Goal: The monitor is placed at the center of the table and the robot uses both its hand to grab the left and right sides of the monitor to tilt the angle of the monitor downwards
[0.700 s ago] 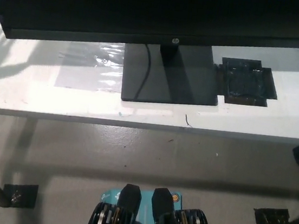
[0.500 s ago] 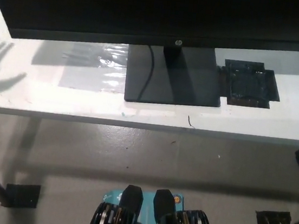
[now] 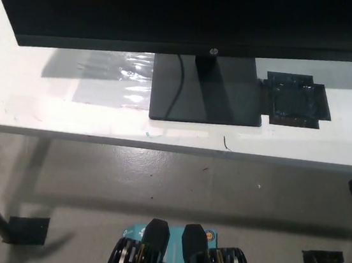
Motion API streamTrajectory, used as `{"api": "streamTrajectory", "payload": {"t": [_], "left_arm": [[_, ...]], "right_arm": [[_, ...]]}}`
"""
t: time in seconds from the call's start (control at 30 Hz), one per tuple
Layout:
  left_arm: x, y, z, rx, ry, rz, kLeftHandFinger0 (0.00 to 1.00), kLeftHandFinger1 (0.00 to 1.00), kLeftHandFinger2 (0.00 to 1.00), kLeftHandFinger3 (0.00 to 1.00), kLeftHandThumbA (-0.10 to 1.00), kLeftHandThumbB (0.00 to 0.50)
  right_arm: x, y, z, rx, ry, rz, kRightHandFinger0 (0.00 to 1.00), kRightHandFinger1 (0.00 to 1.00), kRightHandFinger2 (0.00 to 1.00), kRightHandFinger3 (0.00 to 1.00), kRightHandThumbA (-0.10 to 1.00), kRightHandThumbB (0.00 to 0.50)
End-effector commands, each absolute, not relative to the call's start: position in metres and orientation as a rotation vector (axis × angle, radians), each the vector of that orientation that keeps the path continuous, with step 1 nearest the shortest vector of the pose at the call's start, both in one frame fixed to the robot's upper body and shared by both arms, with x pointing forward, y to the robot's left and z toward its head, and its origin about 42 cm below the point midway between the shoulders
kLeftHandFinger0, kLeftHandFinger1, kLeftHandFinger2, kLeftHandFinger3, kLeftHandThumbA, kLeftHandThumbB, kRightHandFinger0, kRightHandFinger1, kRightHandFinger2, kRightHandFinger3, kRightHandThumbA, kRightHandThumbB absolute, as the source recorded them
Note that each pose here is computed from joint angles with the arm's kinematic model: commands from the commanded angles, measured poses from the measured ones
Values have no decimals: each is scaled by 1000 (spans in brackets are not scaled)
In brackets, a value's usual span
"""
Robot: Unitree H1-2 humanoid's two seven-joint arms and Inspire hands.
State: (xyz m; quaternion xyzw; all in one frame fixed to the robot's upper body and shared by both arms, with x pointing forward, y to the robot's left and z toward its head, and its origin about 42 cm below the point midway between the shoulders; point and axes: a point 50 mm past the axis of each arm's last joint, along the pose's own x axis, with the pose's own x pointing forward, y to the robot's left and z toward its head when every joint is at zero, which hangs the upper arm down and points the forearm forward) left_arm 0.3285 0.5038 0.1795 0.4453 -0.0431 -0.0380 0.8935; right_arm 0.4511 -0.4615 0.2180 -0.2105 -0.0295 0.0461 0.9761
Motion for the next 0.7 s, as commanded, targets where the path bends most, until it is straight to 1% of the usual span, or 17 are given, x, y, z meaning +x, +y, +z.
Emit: {"api": "streamTrajectory", "payload": {"t": [0.0, 0.03, 0.07, 0.1, 0.13, 0.17, 0.2, 0.23, 0.27, 0.3, 0.37, 0.4, 0.43, 0.5, 0.57, 0.63, 0.67], "left_arm": [[277, 497, 289, 516, -445, -37, 1000, 1000, 1000, 1000, 1000, 401], [269, 480, 289, 529, -495, -49, 1000, 1000, 1000, 1000, 1000, 363], [265, 471, 290, 528, -521, -55, 1000, 1000, 1000, 1000, 1000, 358], [262, 459, 291, 531, -549, -67, 1000, 1000, 1000, 1000, 1000, 370], [256, 440, 290, 512, -589, -99, 1000, 1000, 1000, 1000, 1000, 374], [254, 428, 289, 503, -613, -114, 1000, 1000, 1000, 1000, 1000, 372], [252, 416, 286, 509, -628, -122, 1000, 1000, 1000, 1000, 1000, 404], [248, 406, 283, 523, -637, -125, 1000, 1000, 1000, 1000, 1000, 413], [243, 393, 282, 516, -648, -140, 1000, 1000, 1000, 1000, 1000, 433], [240, 374, 277, 491, -695, -168, 1000, 1000, 1000, 1000, 1000, 401], [234, 346, 265, 476, -733, -170, 1000, 1000, 1000, 1000, 1000, 381], [232, 326, 257, 461, -742, -154, 1000, 1000, 1000, 1000, 1000, 398], [233, 318, 255, 443, -742, -161, 1000, 1000, 1000, 1000, 1000, 412], [232, 297, 242, 406, -746, -198, 1000, 1000, 1000, 1000, 1000, 389], [236, 280, 226, 391, -762, -226, 1000, 1000, 1000, 1000, 1000, 357], [239, 269, 212, 354, -737, -226, 1000, 1000, 1000, 1000, 1000, 342], [241, 264, 203, 330, -708, -231, 1000, 1000, 1000, 1000, 1000, 351]], "right_arm": [[374, -503, 347, -112, -541, 228, 1000, 1000, 1000, 1000, 694, 500], [354, -490, 346, -121, -605, 226, 1000, 1000, 1000, 1000, 695, 491], [345, -483, 346, -132, -636, 222, 1000, 1000, 1000, 1000, 697, 490], [334, -473, 345, -168, -685, 201, 1000, 1000, 1000, 1000, 736, 487], [317, -452, 343, -213, -763, 177, 1000, 1000, 1000, 1000, 795, 491], [309, -438, 341, -225, -811, 163, 1000, 1000, 1000, 1000, 820, 498], [300, -424, 339, -252, -849, 141, 1000, 1000, 1000, 1000, 904, 500], [290, -410, 335, -286, -883, 114, 1000, 1000, 1000, 1000, 936, 500], [280, -392, 331, -299, -910, 106, 1000, 1000, 1000, 1000, 967, 500], [268, -368, 323, -293, -941, 106, 1000, 1000, 1000, 1000, 958, 500], [257, -332, 306, -329, -1000, 102, 1000, 1000, 1000, 1000, 1000, 500], [252, -304, 292, -321, -1011, 135, 1000, 1000, 1000, 1000, 996, 500], [251, -295, 286, -312, -1008, 144, 1000, 1000, 1000, 1000, 983, 500], [252, -271, 263, -268, -965, 175, 1000, 1000, 1000, 1000, 979, 500], [258, -251, 239, -218, -881, 195, 1000, 1000, 1000, 1000, 1000, 468], [260, -237, 220, -190, -811, 189, 1000, 1000, 1000, 1000, 1000, 481], [264, -230, 209, -174, -770, 186, 1000, 1000, 1000, 1000, 1000, 459]]}}
